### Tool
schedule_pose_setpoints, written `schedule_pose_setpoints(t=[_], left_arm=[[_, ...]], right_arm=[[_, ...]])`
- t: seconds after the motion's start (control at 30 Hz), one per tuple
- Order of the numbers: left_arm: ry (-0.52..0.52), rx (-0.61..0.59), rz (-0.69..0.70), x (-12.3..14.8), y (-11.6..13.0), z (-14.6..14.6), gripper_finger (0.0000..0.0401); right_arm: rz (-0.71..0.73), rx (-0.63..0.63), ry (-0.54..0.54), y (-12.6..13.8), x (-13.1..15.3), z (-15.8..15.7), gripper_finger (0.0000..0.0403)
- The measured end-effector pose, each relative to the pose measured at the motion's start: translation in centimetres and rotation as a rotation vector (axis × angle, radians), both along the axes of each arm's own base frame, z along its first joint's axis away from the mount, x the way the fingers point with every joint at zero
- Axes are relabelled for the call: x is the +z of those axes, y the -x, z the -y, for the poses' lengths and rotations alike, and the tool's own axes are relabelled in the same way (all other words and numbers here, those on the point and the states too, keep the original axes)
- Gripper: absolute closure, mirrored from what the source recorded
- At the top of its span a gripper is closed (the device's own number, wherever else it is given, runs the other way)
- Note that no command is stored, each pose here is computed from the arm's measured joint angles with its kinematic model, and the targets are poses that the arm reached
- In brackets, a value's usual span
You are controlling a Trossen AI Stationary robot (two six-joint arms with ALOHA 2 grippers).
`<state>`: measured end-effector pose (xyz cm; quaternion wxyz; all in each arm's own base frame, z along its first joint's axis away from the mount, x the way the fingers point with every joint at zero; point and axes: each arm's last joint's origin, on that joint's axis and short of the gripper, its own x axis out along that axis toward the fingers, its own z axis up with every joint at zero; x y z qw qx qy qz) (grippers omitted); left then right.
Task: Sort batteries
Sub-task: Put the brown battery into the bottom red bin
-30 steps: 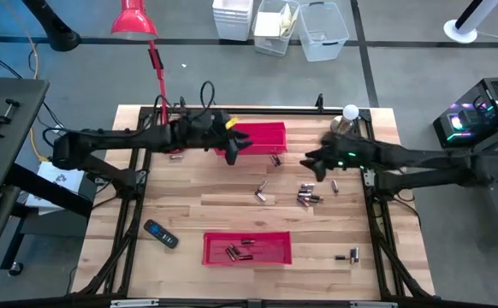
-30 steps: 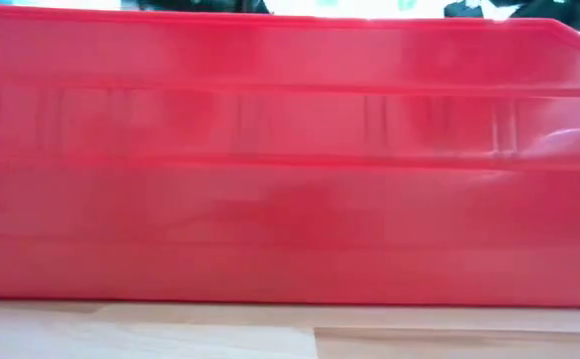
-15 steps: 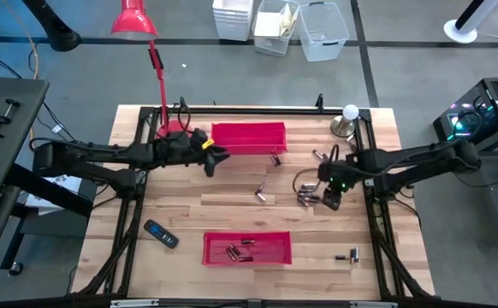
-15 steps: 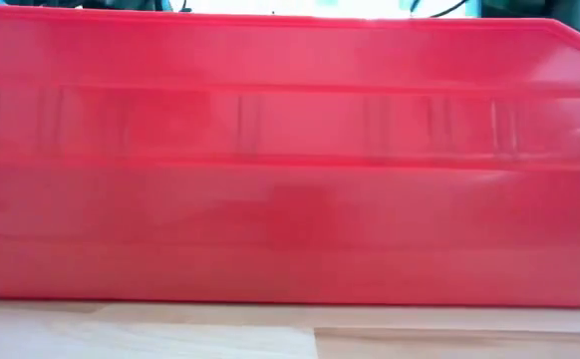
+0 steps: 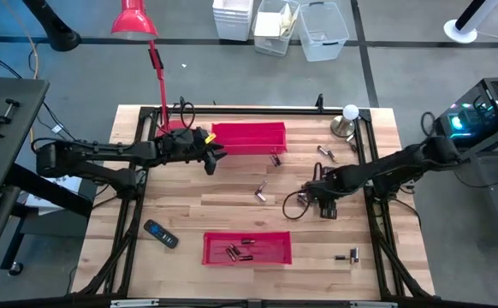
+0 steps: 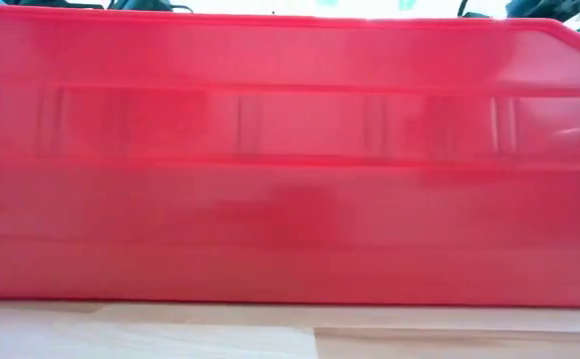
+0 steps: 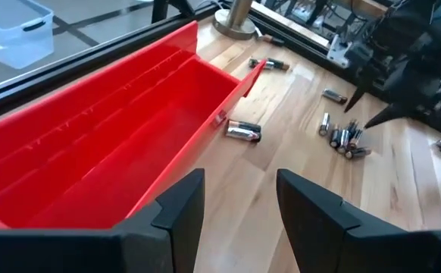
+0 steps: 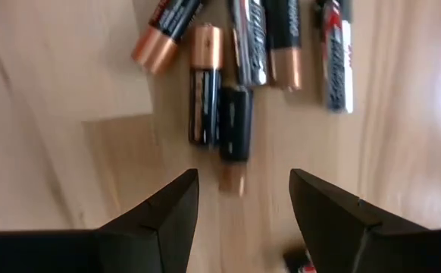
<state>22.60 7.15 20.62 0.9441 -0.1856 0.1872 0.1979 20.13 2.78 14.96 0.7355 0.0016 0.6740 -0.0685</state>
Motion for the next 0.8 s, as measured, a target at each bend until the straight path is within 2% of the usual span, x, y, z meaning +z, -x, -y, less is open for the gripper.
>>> schedule_pose_setpoints(t=[0.17, 0.27, 0.37, 0.47, 0.6, 0.7, 0.8], left_arm=[[0.008, 0.004, 0.004, 0.0, 0.0, 0.0, 0.0245], [0.009, 0.005, 0.002, 0.0, 0.0, 0.0, 0.0245], [0.025, 0.013, 0.009, 0.0, 0.0, 0.0, 0.0245], [0.024, 0.016, 0.032, 0.2, -0.1, 0.0, 0.0245], [0.007, 0.013, 0.078, 0.7, -0.2, 0.0, 0.0245], [-0.022, 0.02, 0.062, 0.7, -0.1, -0.1, 0.0245], [-0.036, 0.035, 0.035, 0.5, 0.0, -0.2, 0.0245]], right_arm=[[-0.032, 0.058, 0.021, -0.9, -1.4, -0.1, 0.0203], [-0.058, 0.074, 0.023, -1.1, -2.0, -0.1, 0.0219], [-0.075, 0.076, 0.011, -1.1, -2.3, -0.2, 0.0274], [-0.073, 0.058, -0.017, -1.1, -2.2, -0.3, 0.0364], [-0.067, -0.001, -0.03, -0.5, -1.3, -0.3, 0.0368], [-0.129, -0.028, -0.012, 1.1, 0.3, -0.2, 0.0368], [-0.033, -0.054, -0.032, 1.3, 2.9, -0.4, 0.0368]])
